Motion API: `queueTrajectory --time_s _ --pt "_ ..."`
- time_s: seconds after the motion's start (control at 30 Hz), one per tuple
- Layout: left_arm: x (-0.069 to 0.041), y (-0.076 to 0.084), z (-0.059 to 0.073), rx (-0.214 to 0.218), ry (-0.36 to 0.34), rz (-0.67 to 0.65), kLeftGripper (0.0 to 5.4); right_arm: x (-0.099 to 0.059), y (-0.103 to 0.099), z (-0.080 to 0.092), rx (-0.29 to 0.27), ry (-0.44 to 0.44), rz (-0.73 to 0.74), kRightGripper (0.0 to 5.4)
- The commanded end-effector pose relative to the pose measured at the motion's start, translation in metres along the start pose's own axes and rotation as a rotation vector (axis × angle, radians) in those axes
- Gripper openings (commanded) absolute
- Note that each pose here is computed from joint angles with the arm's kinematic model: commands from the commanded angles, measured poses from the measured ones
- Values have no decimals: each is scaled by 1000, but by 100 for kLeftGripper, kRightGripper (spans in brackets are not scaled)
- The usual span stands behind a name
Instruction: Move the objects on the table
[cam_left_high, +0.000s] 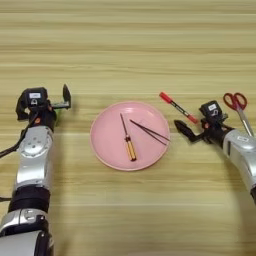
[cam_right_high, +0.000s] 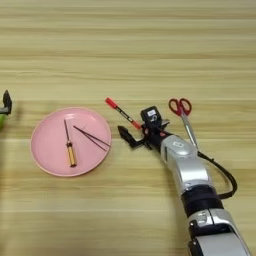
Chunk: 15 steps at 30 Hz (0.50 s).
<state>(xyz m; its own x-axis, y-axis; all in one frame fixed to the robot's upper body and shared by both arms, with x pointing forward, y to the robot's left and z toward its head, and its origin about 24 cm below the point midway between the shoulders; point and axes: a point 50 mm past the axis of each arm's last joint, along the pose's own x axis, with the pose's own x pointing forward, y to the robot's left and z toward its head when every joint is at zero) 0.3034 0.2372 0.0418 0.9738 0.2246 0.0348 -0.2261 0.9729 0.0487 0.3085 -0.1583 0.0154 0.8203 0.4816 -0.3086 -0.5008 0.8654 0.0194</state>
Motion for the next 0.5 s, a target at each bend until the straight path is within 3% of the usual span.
queueTrajectory --time_s 0.03,0.33,0.5 --pt "0 0 -1 -3 11 5 540 4 0 0 -7 13 15 537" --pt "0 1 -1 -2 10 6 540 4 -4 -7 12 48 2 537" --pt "1 1 0 -2 9 7 540 2 -5 -10 -4 78 -1 475"
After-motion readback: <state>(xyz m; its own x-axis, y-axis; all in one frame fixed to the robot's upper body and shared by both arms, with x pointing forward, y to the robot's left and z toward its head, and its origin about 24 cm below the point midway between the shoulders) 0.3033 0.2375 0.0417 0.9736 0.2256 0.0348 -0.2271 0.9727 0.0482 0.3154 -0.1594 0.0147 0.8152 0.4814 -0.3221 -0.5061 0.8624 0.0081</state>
